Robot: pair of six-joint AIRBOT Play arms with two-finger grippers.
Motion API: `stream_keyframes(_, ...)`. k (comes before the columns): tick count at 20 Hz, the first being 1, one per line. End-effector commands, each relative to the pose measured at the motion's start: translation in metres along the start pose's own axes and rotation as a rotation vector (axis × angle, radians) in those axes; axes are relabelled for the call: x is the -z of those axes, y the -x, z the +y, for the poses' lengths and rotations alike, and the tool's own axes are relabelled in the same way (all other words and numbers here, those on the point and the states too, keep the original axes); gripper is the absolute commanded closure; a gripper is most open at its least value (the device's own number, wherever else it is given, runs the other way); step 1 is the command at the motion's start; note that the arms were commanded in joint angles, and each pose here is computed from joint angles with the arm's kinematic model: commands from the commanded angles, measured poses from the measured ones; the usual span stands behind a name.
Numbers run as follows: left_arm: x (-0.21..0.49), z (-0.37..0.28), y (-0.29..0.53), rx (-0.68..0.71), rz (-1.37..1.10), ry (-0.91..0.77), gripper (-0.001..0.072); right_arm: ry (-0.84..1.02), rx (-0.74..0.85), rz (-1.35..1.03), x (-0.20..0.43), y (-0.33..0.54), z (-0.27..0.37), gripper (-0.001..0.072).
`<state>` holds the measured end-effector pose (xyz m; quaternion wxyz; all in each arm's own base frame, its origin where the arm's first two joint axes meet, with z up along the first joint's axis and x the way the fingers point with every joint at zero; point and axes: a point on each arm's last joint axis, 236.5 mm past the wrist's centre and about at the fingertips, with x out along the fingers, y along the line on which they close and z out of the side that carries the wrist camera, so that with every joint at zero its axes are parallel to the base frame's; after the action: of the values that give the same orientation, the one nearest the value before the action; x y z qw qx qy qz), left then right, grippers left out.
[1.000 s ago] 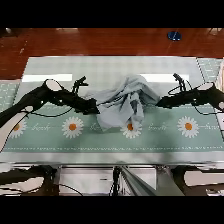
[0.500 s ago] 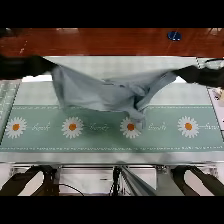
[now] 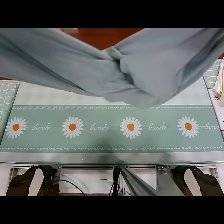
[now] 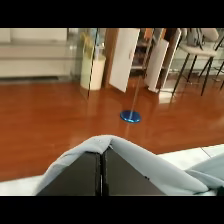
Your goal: Fold the shirts.
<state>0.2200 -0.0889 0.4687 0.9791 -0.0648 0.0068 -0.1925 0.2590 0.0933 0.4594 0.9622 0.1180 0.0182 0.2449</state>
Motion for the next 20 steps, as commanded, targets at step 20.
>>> stream_keyframes(20, 0.354, 0.029, -0.029, 0.121, 0.681, 0.536, 0.0684, -0.038, 0.247, 0.819, 0.308, -0.145, -0.149, 0.0687)
